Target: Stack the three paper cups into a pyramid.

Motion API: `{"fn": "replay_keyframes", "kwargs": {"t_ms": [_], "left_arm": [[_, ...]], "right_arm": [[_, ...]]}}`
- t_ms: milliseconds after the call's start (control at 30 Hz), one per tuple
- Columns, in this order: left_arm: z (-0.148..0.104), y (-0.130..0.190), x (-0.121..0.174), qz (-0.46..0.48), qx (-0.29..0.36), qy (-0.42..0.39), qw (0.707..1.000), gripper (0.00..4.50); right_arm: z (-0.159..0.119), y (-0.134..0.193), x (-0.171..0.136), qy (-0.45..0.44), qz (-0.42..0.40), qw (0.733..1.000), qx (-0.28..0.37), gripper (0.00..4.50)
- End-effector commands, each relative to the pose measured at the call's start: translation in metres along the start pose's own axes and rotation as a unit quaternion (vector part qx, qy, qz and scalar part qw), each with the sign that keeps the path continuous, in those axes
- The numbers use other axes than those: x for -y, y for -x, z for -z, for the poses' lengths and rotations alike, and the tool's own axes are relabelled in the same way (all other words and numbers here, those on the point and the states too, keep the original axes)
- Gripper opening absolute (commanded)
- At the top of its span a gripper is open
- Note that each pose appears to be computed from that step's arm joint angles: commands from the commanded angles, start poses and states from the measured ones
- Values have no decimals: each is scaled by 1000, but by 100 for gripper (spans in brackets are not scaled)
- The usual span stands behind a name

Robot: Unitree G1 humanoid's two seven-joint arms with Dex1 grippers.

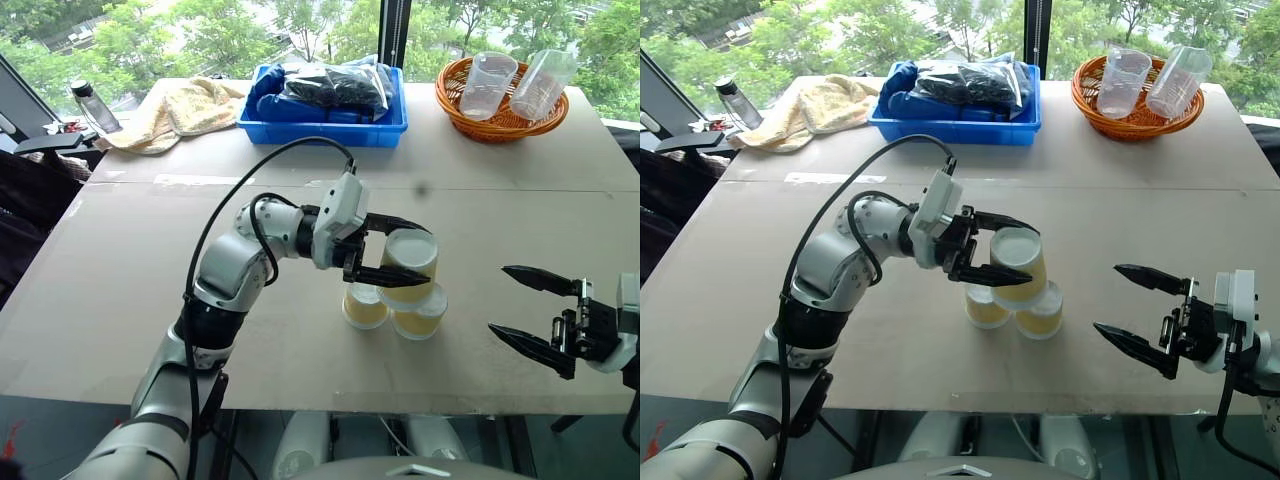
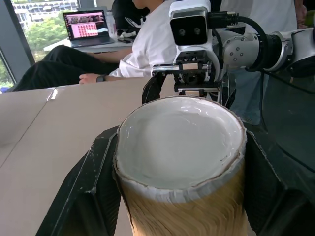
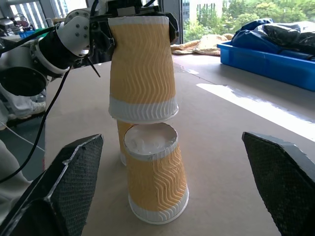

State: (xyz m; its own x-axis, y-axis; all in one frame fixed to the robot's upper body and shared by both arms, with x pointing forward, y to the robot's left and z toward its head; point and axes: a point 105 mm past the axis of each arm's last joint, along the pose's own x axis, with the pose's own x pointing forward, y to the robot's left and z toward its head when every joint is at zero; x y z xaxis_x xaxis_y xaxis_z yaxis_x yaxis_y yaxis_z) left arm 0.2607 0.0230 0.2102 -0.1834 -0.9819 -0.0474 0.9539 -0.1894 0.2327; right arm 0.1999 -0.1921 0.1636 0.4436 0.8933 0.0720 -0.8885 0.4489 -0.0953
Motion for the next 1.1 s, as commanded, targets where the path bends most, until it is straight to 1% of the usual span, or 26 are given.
{"fn": "replay_keyframes", "kwargs": {"t_ms": [33,200,433,500,533,567,600,900,1033,1100], "left_arm": [[-11,0,5,3,11,-21,1000,252],[-5,1,3,-4,-2,-24,1000,252],[-6,-2,0,-12,2,-28,1000,252],[-8,-3,3,-7,8,-18,1000,358],[-8,-3,3,-8,8,-19,1000,381],[-8,-3,4,-7,7,-20,1000,438],[-8,-3,4,-7,7,-19,1000,447],[-12,6,8,-9,13,-13,1000,447],[-24,7,6,-19,51,-19,998,447],[-26,7,6,-19,61,-16,998,447]], "right_arm": [[-6,-1,0,11,-4,1000,14,450],[-8,-3,-1,12,-9,1000,16,450],[-7,-3,-1,12,-8,1000,14,450],[-6,-1,0,14,-4,1000,14,450],[-6,-1,0,14,-4,1000,13,450],[-5,0,0,13,-4,1000,13,450],[-5,0,1,13,-4,1000,12,450],[-1,2,1,10,-7,1000,9,450],[-1,-1,1,9,-10,1000,10,450],[-1,-1,1,9,-10,1000,11,450]]}}
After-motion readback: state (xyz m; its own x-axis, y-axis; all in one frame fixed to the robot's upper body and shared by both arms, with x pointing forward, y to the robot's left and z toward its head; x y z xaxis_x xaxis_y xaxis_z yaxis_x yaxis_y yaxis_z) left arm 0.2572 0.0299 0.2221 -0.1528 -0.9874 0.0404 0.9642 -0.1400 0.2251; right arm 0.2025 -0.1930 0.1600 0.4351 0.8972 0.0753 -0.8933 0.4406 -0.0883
